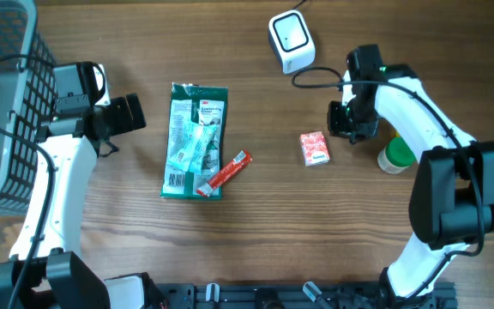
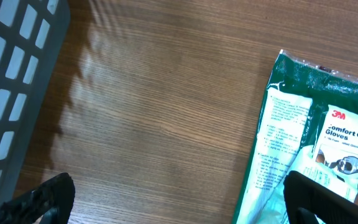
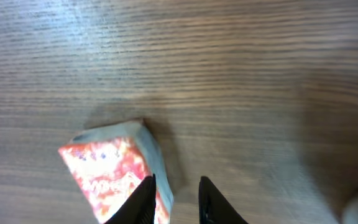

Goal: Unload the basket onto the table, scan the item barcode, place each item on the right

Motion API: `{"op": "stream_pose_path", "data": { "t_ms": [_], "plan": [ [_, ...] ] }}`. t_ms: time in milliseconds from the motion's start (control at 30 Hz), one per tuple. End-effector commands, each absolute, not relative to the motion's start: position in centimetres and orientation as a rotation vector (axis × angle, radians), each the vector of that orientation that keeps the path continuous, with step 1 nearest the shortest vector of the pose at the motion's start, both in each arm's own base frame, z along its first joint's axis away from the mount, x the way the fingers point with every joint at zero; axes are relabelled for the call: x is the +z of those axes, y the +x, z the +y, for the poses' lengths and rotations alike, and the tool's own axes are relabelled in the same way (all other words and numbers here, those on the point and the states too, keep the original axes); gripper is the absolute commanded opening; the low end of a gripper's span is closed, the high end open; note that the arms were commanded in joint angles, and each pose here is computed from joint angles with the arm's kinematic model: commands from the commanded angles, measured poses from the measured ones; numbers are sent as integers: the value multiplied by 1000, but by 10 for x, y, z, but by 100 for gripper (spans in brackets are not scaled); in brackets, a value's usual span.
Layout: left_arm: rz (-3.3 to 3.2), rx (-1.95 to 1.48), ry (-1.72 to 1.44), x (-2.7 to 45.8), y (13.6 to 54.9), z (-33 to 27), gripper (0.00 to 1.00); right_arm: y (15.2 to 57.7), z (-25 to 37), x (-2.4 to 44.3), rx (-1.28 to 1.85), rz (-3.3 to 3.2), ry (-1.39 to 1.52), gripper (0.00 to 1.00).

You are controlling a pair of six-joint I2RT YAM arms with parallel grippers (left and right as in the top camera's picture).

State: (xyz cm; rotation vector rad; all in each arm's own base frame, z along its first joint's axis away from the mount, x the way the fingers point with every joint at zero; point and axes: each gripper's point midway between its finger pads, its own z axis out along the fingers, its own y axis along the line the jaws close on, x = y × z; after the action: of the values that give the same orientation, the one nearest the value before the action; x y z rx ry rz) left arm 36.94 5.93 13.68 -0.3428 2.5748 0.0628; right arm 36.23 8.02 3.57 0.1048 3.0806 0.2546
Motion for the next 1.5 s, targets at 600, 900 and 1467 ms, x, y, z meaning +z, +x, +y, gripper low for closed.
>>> {"op": "stream_pose_path", "data": {
  "t_ms": [600, 900, 1467],
  "plan": [
    [2573, 82, -332, 138, 371, 63, 100, 327, 105, 16, 514, 3150, -68, 28],
    [2573, 82, -332, 137, 371, 63, 100, 318, 111, 17, 528, 3193, 13, 28],
    [2573, 82, -332, 137, 371, 63, 100, 317, 117, 18, 560, 3186, -12, 28]
  ]
}}
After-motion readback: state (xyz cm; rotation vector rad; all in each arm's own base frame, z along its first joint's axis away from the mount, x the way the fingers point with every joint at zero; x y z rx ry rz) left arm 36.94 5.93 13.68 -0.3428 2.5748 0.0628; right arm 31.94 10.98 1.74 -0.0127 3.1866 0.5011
